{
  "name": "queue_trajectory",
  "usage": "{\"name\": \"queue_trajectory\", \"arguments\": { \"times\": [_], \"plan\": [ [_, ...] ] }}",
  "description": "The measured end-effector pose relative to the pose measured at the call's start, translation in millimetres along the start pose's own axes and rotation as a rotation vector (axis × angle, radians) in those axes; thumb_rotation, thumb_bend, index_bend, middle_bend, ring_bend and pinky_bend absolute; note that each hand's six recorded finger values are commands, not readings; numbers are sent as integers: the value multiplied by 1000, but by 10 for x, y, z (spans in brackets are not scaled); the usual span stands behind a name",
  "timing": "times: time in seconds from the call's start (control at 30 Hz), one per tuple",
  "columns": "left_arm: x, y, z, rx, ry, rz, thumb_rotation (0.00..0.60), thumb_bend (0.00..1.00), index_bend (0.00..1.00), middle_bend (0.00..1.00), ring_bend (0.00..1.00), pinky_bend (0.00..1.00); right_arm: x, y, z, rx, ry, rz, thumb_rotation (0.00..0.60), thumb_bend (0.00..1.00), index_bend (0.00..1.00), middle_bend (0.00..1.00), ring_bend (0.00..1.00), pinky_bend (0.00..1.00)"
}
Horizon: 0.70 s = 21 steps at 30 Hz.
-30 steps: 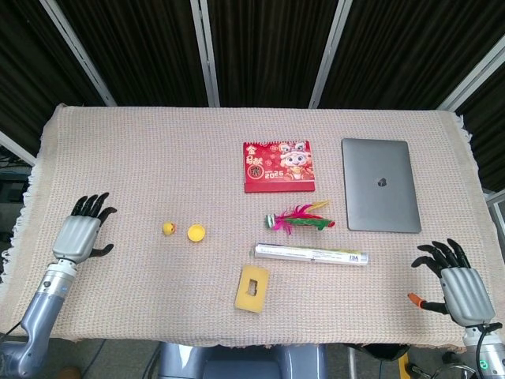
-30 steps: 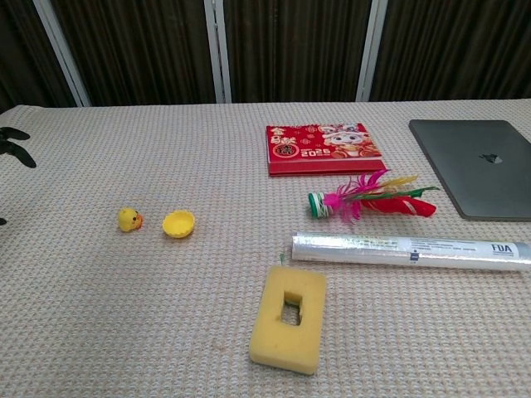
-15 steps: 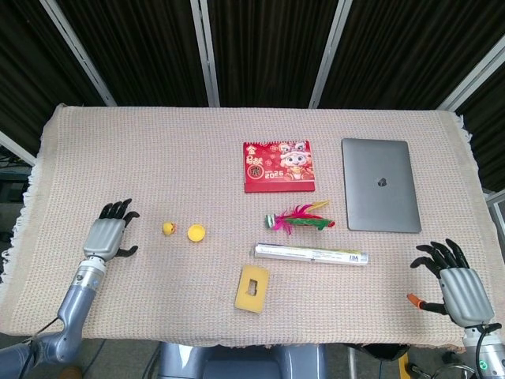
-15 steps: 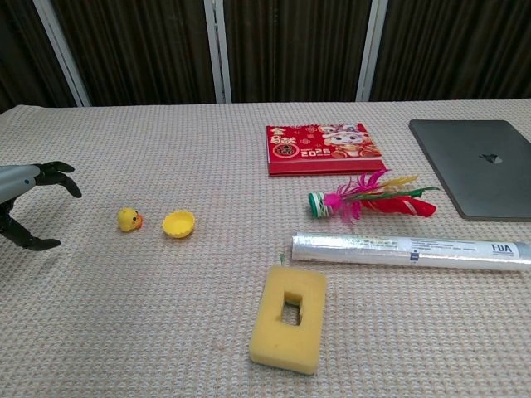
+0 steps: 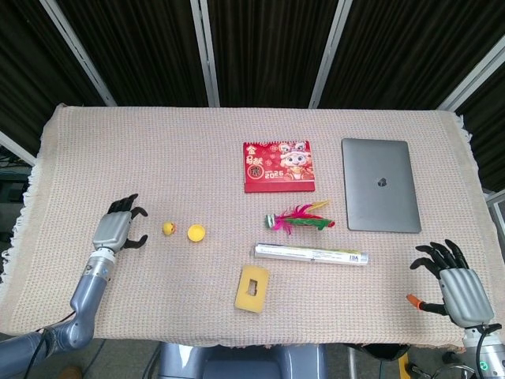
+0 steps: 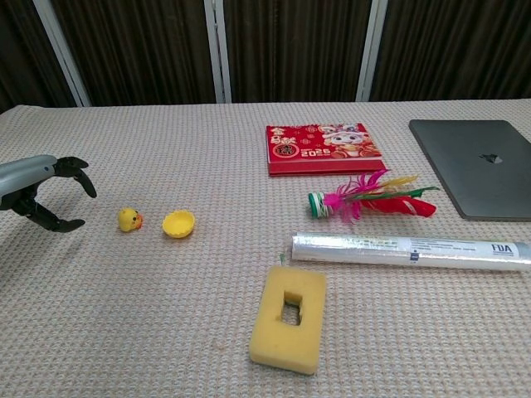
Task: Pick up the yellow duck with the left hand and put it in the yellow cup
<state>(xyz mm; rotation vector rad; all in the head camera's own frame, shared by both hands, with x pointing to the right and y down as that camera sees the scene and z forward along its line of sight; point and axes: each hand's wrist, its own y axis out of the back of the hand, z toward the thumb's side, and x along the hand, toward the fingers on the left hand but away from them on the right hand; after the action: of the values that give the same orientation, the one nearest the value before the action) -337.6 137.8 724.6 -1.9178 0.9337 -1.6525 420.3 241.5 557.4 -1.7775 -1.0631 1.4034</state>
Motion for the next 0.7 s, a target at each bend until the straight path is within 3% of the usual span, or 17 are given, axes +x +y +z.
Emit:
{"name": "queue_trajectory", "arguments": {
  "times": [0.3, 0.7],
  "plan": [
    [116, 24, 218, 19, -37, 1, 600, 324, 322, 0, 0, 0, 1, 6, -6, -14, 1, 0, 600, 21, 427, 206, 119, 53],
    [214, -121, 513, 34, -78, -34, 600, 325, 325, 0, 0, 0, -3, 13, -19, -27, 9, 1, 600, 21, 427, 203, 119, 54]
  ]
}}
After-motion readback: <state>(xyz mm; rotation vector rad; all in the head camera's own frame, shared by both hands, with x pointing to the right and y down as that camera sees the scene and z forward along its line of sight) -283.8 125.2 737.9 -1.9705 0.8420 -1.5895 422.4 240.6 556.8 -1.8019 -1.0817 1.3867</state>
